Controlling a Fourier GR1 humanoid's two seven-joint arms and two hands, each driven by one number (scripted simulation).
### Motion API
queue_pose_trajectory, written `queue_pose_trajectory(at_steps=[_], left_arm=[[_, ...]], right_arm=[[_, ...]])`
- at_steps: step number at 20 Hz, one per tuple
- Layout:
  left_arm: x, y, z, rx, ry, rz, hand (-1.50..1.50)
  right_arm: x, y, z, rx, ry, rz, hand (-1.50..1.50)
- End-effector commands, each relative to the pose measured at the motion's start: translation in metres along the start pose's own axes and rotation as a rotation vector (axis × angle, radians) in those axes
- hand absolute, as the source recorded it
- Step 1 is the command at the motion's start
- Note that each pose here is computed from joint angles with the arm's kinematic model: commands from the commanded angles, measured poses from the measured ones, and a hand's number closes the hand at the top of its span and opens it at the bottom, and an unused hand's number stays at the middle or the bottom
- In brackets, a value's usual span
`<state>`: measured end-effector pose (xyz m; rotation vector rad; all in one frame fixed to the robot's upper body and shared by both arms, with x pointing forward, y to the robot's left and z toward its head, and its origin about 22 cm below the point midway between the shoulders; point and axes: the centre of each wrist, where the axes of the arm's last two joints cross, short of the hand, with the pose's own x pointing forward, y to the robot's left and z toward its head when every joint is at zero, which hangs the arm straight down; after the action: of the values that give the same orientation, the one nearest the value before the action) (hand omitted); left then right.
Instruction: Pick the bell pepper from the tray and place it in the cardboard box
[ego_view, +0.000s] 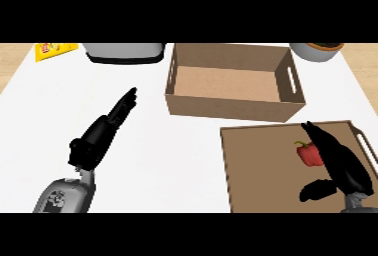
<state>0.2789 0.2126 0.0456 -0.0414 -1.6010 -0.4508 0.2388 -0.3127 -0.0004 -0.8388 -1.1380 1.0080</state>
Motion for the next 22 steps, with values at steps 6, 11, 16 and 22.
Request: queue_pose_trajectory(at_steps=[6,11,16,22], left_arm=[[0.016,0.008,-0.016,0.004,0.006,-0.007,0.0],[0.002,-0.008,-0.013,-0.01,0.005,-0.015,0.0],[-0.007,-0.007,-0.011,0.006,-0.003,0.009,0.0],[0.004,-0.017,-0.012,-0.026,-0.008,0.011,0.0]], right_arm=[[0.0,-0.01,-0.028,0.042,-0.017,0.044,1.5],[-0.015,0.028,-0.012,-0.066,-0.05,0.071,1.5],[0.099,0.027,-0.024,-0.075,-0.169,0.167,1.5],[0.219,0.046,-0.01,-0.118,-0.268,0.238,1.5]])
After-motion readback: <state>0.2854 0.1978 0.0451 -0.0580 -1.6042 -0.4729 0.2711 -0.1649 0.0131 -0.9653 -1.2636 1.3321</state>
